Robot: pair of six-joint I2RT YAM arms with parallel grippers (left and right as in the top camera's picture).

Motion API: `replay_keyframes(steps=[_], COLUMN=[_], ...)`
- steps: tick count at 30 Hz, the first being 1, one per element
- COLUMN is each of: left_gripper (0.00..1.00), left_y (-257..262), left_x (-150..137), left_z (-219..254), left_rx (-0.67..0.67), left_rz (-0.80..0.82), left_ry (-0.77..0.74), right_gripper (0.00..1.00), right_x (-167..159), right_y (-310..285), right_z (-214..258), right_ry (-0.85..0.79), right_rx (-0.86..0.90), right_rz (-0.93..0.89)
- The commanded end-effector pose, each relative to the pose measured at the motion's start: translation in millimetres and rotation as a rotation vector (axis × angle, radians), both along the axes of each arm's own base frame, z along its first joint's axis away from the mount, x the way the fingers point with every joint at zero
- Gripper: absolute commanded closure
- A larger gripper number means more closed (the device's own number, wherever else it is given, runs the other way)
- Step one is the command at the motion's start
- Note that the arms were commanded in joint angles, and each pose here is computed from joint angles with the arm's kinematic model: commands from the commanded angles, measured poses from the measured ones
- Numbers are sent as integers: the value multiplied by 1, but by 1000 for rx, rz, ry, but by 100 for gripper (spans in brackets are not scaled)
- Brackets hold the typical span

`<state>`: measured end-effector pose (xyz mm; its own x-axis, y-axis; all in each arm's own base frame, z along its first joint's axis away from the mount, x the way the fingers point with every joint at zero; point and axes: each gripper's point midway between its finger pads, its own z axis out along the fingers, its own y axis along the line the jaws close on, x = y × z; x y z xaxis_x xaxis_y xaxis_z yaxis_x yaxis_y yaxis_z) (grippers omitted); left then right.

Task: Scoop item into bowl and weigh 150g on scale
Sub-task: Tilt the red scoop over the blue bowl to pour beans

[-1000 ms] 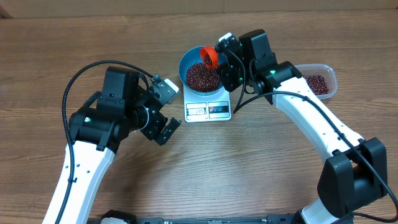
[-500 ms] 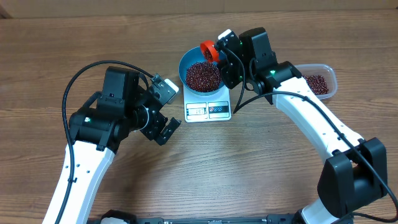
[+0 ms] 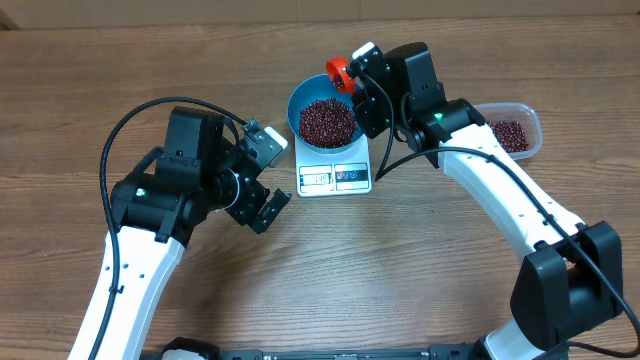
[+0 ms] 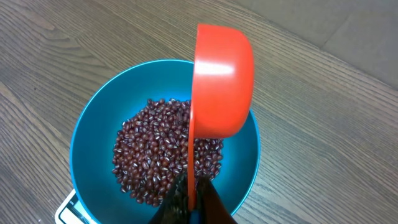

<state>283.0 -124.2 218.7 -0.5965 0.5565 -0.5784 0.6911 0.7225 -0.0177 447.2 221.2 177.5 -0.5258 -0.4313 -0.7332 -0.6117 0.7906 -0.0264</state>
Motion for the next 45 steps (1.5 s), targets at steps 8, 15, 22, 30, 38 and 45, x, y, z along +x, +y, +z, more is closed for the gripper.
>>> replay_keyframes(steps=[8, 15, 22, 30, 38, 45], left_gripper=[0, 0, 0, 0, 0, 0], left_y=[-2, -2, -2, -2, -2, -2], left_x=[4, 4, 4, 4, 4, 4], left_z=[8, 8, 8, 8, 8, 8], left_rx=[-6, -6, -6, -6, -6, -6], left_rz=[-3, -3, -3, -3, -3, -3], left_ry=[-21, -21, -21, -21, -21, -21], right_gripper=[96, 96, 96, 96, 96, 96], right_x=[-2, 0, 1, 1, 2, 2], right_y=[-12, -18, -15, -14, -16, -16], right_z=[13, 12, 14, 14, 14, 14], right_ry=[-37, -50, -81, -80, -84, -82], right_rx=[-57, -97, -130, -125, -133, -133], right_rz=[-33, -57, -37, -30, -40, -39])
